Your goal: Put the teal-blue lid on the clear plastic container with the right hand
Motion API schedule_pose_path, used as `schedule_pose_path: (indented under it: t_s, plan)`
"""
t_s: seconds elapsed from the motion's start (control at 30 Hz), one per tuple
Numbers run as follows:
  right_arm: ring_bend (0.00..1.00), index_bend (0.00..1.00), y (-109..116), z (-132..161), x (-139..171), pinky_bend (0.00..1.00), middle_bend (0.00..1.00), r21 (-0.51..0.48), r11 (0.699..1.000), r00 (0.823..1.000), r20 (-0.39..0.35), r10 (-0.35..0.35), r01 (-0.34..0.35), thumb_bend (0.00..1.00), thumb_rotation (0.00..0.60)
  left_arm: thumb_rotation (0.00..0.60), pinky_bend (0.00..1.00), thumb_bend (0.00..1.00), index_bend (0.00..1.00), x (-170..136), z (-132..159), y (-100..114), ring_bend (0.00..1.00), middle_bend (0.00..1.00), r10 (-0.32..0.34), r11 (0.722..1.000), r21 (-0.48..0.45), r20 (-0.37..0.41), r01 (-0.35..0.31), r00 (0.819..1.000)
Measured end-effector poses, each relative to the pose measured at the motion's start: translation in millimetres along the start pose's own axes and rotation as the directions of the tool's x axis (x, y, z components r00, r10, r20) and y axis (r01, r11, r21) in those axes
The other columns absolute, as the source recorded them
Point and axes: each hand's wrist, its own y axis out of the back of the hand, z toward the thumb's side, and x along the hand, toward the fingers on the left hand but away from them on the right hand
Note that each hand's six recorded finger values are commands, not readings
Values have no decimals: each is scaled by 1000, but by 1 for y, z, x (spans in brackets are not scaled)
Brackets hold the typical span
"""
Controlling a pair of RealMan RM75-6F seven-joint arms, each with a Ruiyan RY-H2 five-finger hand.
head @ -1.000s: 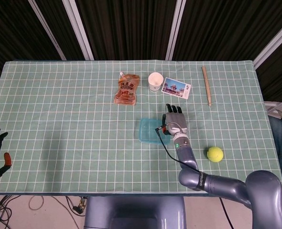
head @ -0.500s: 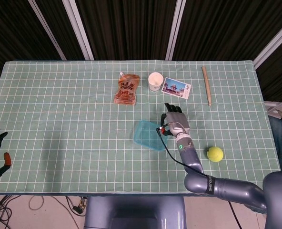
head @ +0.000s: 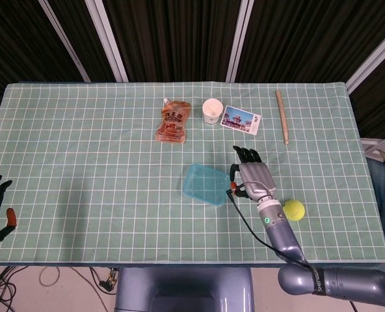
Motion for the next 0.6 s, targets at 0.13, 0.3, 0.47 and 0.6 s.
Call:
schedule_pose_path:
  t_s: [0.13,0.3,0.47,0.6]
  plan:
    - [0,671,-15,7,5,0,59,13,1000,1000,-27,13,-13,451,600,600,0,640,111,0,0,1,0,0,3,1000,-1,-1,-3,1000]
    - [0,673,-31,20,6,0,57,23,1000,998,-58,20,-19,452,600,600,0,640,111,1,-1,0,0,0,0,1000,-2,-2,0,1000]
    - [0,674,-41,27,6,0,57,50,999,997,-73,21,-17,452,600,600,0,640,111,1,-1,1,0,0,0,1000,-3,-1,0,1000]
    - [0,674,-44,27,7,0,56,61,998,997,-72,24,-20,452,600,600,0,640,111,1,-1,0,0,0,-2,1000,-3,-1,2,1000]
